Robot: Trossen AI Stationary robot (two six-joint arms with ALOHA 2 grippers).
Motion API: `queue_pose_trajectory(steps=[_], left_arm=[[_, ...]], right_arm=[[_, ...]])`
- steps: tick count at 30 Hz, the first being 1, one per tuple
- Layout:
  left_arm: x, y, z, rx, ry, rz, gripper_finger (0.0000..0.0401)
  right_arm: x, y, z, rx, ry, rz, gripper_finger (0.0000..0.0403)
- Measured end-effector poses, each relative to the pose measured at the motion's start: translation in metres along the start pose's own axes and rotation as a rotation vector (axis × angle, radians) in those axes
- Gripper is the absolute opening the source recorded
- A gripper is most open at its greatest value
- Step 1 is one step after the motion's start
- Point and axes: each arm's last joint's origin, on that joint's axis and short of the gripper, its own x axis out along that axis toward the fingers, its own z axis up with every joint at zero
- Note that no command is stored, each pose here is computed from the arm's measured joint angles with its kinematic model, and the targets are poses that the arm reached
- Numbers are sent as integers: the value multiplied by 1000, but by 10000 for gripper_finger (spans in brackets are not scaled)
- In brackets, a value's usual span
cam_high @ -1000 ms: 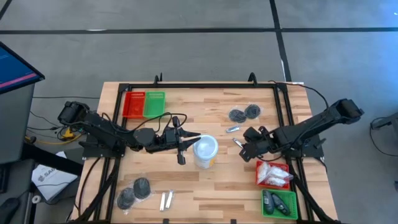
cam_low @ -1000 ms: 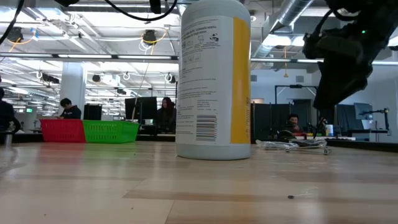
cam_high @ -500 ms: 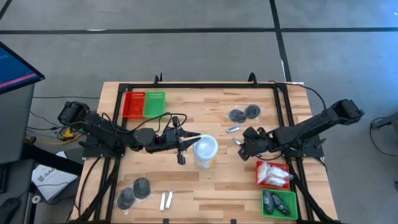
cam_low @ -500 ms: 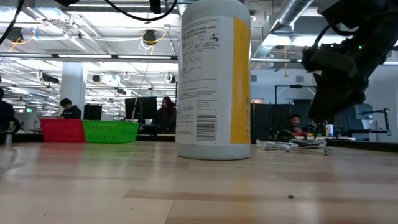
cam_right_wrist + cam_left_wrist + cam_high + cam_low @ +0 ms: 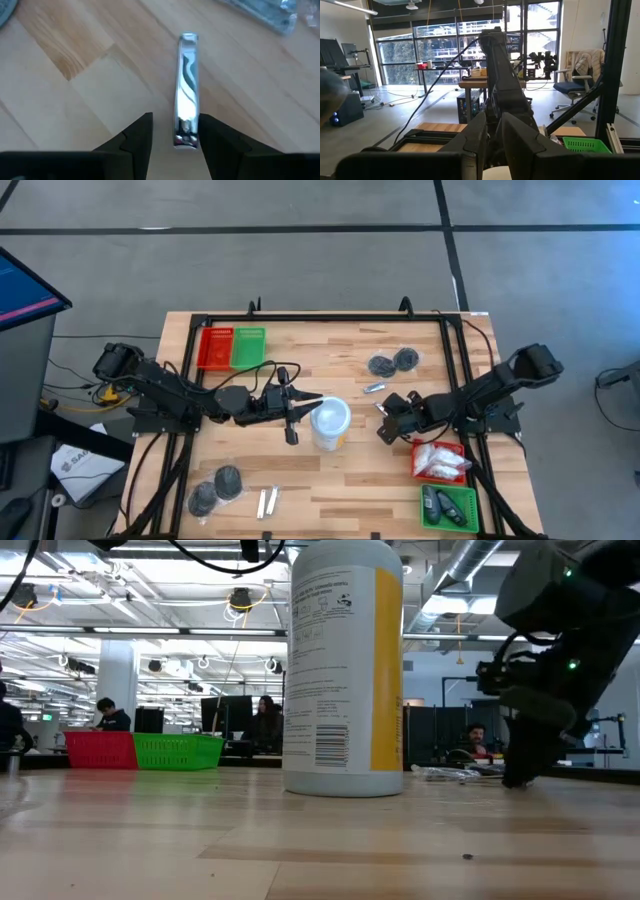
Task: Pick & Place Travel size toiletries
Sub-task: Put the silver nail clipper into the top red basket
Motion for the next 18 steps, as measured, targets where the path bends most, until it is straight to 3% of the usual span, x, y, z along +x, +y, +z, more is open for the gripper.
queue_pose_trajectory(steps=[7, 18], left_arm=[[0, 0, 0, 0, 0, 0, 53], [0, 0, -1, 1, 2, 0, 53]], right_arm=[[9, 4, -2, -15, -7, -26, 146], [8, 3, -2, -21, 8, -21, 94]])
